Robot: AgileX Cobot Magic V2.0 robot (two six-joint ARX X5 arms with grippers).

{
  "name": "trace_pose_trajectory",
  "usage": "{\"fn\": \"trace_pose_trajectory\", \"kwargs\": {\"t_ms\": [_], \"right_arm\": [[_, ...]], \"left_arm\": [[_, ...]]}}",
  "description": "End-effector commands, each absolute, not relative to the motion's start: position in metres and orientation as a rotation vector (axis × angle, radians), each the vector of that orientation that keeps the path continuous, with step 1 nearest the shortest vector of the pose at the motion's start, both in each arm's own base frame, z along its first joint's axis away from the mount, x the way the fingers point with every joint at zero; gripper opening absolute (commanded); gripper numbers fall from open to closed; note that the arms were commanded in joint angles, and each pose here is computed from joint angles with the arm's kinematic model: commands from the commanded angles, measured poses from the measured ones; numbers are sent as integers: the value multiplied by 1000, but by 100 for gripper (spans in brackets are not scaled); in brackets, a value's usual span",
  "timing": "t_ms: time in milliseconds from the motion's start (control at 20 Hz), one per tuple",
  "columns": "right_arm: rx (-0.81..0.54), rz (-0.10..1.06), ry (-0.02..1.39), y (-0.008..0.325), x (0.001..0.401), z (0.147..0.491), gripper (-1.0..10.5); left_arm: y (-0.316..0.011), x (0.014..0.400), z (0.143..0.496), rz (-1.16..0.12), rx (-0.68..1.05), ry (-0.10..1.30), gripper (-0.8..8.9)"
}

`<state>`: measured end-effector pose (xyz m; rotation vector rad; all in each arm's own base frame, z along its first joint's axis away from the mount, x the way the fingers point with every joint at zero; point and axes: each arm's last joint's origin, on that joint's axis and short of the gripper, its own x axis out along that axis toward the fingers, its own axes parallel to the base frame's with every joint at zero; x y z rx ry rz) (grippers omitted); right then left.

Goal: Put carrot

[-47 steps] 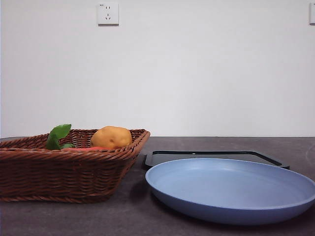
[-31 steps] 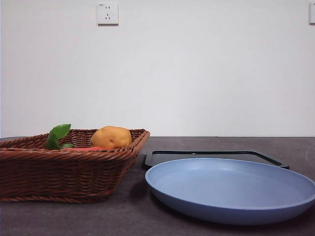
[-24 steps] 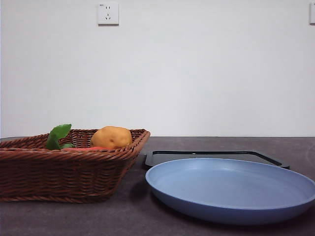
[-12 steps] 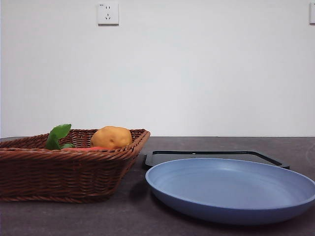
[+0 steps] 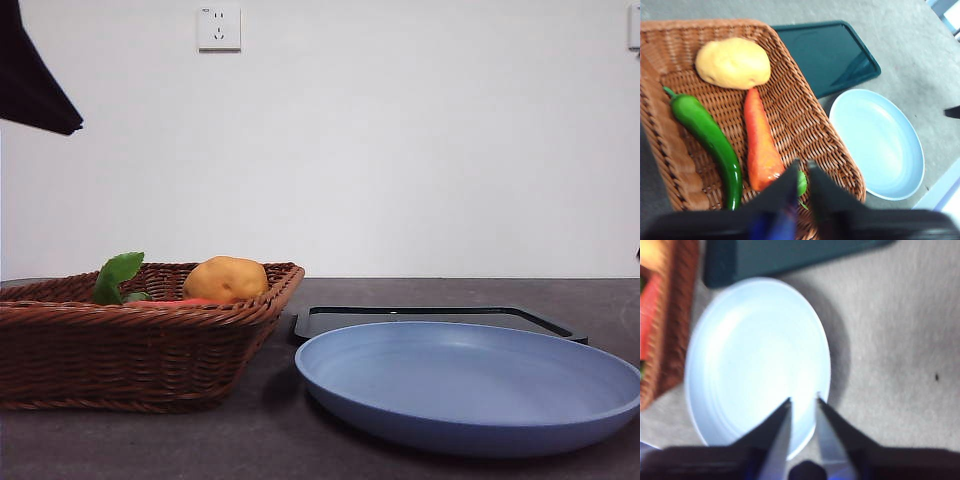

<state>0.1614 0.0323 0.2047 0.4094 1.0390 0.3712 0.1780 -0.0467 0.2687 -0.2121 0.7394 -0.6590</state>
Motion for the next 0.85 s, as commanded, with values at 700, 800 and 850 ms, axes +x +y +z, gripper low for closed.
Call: {"fn": "trace_pose_trajectory", "kwargs": {"t_ms": [700, 800, 850], "right_arm": [[354, 324, 1206, 66, 206, 148, 142], [362, 368, 1179, 67, 204, 155, 142], [361, 378, 1158, 67, 203, 159, 143]], "left_arm": [[-49, 179, 272, -675, -208, 734, 272], [-49, 179, 272, -674, -208, 733, 272], [-49, 180, 272, -675, -207, 731, 272]]}}
